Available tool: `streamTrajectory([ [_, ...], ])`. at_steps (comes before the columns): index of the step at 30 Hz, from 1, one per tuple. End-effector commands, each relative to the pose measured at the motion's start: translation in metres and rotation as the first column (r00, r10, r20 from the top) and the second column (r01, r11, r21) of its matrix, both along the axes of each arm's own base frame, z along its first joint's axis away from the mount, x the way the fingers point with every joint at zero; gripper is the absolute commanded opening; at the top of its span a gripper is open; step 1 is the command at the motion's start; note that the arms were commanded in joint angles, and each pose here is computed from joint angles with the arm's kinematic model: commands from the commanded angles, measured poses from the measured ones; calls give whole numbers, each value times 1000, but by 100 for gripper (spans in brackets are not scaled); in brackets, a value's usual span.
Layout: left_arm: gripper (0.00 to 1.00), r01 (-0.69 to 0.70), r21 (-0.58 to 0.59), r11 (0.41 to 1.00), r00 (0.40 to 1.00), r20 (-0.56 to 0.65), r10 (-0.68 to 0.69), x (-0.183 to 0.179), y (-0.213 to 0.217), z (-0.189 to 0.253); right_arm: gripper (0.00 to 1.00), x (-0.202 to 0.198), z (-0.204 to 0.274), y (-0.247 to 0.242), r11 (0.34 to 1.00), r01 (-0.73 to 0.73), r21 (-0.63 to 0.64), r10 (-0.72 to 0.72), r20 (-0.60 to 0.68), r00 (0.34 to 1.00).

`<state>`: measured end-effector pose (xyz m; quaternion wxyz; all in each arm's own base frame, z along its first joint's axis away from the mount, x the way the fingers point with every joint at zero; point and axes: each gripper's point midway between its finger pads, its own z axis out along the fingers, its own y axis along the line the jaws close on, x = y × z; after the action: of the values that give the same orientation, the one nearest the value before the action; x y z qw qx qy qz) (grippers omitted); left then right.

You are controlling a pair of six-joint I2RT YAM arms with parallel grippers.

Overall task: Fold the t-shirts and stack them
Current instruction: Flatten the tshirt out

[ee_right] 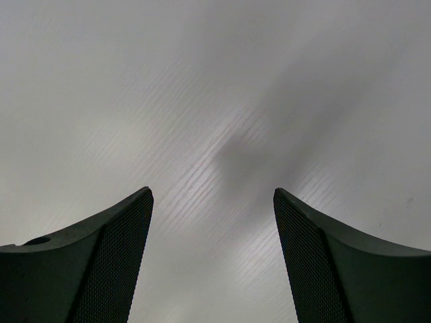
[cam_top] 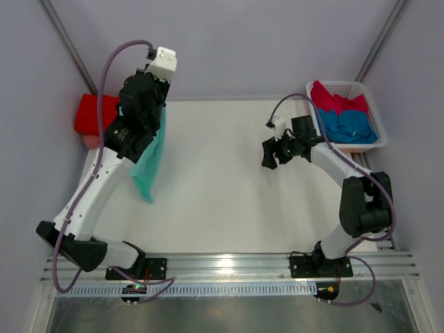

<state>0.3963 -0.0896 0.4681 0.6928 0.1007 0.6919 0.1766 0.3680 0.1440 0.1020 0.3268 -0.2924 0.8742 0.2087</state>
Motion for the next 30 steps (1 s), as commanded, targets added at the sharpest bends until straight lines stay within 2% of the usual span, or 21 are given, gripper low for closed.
streamTrajectory([
  [1, 0, 281, -114, 953, 956, -61, -289, -2, -57, -8, 76, 6, 14, 2, 1000, 10, 10, -11, 59, 998],
  [5, 0, 454, -85, 887, 875, -146, -462, -17, -98, -25, 76, 10, 15, 2, 1000, 20, 12, -21, 62, 998],
  [6, 0, 515, -92, 852, 834, -174, -523, -24, -110, -31, 76, 10, 16, 2, 1000, 19, 15, -20, 63, 998],
  [9, 0, 592, -114, 798, 772, -203, -602, -40, -122, -35, 76, 11, 12, 3, 1000, 21, 14, -21, 54, 998],
  [10, 0, 646, -129, 752, 720, -223, -657, -50, -131, -40, 76, 12, 12, 3, 1000, 19, 16, -19, 52, 998],
  [12, 0, 684, -140, 716, 679, -238, -695, -61, -135, -42, 76, 12, 10, 4, 1000, 15, 16, -15, 49, 999],
  [13, 0, 723, -160, 672, 627, -258, -735, -71, -142, -48, 76, 11, 10, 5, 1000, 5, 23, -6, 47, 999],
  [16, 0, 775, -186, 604, 544, -288, -788, -87, -150, -56, 76, 9, 16, 10, 999, -19, 48, 17, 52, 998],
  [17, 0, 799, -201, 567, 496, -314, -810, -96, -154, -64, 76, 8, 17, 11, 998, -21, 51, 19, 55, 998],
  [24, 0, 823, -209, 529, 424, -394, -815, -108, -155, -94, 76, 1, 22, 15, 996, -55, 73, 52, 45, 998],
  [28, 0, 827, -206, 523, 415, -403, -816, -112, -153, -95, 76, -3, 28, 19, 993, -75, 86, 72, 35, 997],
  [30, 0, 820, -196, 538, 430, -409, -805, -109, -151, -96, 77, -3, 32, 21, 994, -86, 69, 83, 48, 995],
])
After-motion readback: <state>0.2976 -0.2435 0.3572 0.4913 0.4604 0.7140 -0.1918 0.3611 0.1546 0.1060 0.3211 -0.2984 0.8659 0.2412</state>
